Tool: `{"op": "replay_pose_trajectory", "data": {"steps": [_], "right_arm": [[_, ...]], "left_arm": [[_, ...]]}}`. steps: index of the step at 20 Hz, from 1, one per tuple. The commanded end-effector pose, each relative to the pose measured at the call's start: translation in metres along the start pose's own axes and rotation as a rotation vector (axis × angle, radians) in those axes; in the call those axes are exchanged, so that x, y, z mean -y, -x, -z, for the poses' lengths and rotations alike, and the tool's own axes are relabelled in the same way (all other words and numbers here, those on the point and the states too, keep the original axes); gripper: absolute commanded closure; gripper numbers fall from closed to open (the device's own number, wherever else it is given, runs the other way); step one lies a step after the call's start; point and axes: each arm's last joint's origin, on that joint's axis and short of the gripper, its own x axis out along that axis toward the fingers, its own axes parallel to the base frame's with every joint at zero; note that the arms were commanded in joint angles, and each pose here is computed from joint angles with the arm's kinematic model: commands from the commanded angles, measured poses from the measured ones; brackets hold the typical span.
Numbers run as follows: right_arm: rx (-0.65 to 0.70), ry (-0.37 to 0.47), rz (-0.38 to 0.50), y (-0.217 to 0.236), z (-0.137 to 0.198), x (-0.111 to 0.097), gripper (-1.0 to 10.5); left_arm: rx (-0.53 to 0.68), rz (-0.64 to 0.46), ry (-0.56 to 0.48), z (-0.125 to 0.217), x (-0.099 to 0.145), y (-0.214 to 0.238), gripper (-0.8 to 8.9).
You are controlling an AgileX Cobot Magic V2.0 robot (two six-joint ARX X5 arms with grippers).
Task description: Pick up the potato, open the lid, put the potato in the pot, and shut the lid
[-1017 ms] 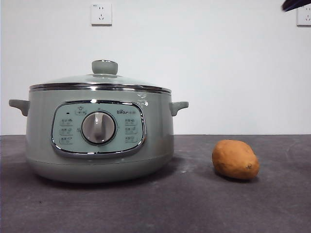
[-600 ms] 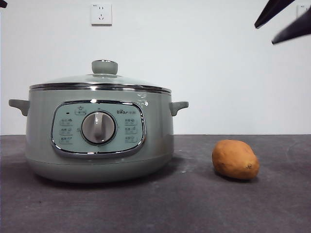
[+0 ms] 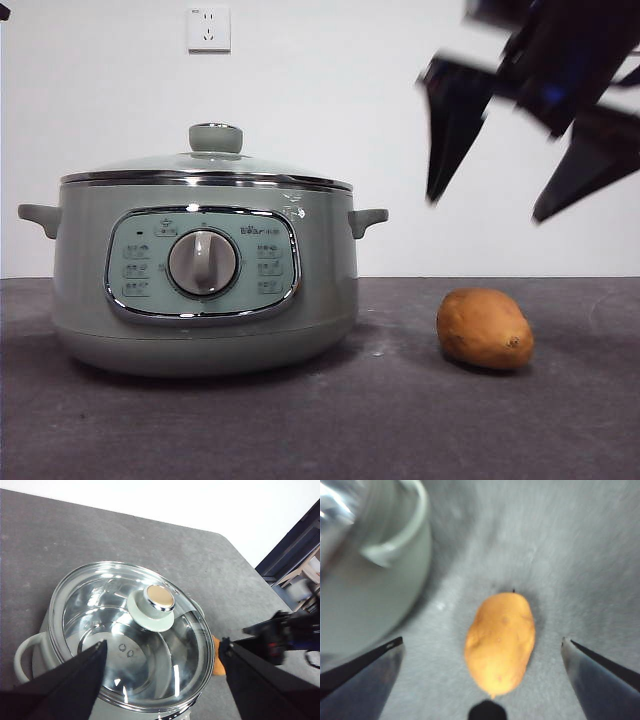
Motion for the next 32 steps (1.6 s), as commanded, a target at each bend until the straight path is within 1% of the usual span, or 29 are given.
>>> {"op": "replay_pose_trajectory", "data": {"steps": [1, 5, 6, 7, 8, 9, 12, 15, 17, 19, 23, 26, 29, 30, 32], "right_arm": [[-0.093, -0.016, 0.030, -0.032, 0.001, -0.001, 3.8], [-0.192, -0.015, 0.054, -0.072, 0.010, -0.001, 3.9], [-0.207, -0.022, 0.059, -0.078, 0.012, -0.001, 4.0], [-0.213, -0.025, 0.061, -0.082, 0.014, -0.001, 4.5], [-0.212, -0.033, 0.061, -0.084, 0.014, -0.001, 5.2], [-0.204, -0.036, 0.062, -0.084, 0.013, -0.001, 6.2], [-0.193, -0.036, 0.059, -0.084, 0.012, -0.001, 9.5], [-0.212, -0.035, 0.060, -0.080, 0.013, -0.001, 9.6], [-0.216, -0.034, 0.061, -0.066, 0.012, 0.000, 9.6], [-0.202, -0.026, 0.056, -0.044, 0.011, 0.000, 9.6], [-0.157, 0.015, 0.042, 0.018, 0.014, 0.004, 9.6], [-0.077, 0.014, 0.025, 0.061, 0.020, 0.008, 9.6], [0.002, 0.010, 0.007, 0.091, 0.027, 0.011, 9.6], [0.015, 0.008, 0.004, 0.098, 0.029, 0.012, 9.6], [0.021, 0.002, 0.003, 0.106, 0.033, 0.013, 9.6]], "left_arm": [[0.011, 0.005, -0.024, -0.002, 0.001, 0.000, 4.36], [0.012, 0.004, -0.025, -0.002, 0.001, 0.000, 4.36], [0.012, 0.004, -0.029, -0.002, 0.001, 0.000, 4.37], [0.012, 0.004, -0.029, -0.002, 0.001, 0.000, 4.36], [0.012, 0.004, -0.029, -0.002, 0.001, 0.000, 4.36], [0.011, 0.004, -0.028, -0.002, 0.001, 0.000, 4.37], [0.010, 0.004, -0.028, -0.002, 0.001, 0.000, 4.37], [-0.012, -0.001, -0.017, 0.001, 0.001, 0.000, 4.37], [-0.032, -0.006, -0.005, 0.003, 0.000, 0.000, 4.36], [-0.039, -0.007, -0.016, 0.004, 0.000, 0.000, 4.36], [-0.038, 0.008, -0.029, 0.002, 0.000, -0.004, 4.36], [-0.042, 0.036, -0.054, -0.002, 0.001, -0.023, 4.36], [-0.051, -0.010, -0.092, -0.004, 0.007, -0.049, 4.36], [-0.064, -0.038, -0.106, -0.005, 0.011, -0.057, 4.36], [-0.082, -0.058, -0.150, -0.011, 0.021, -0.074, 4.36]]}}
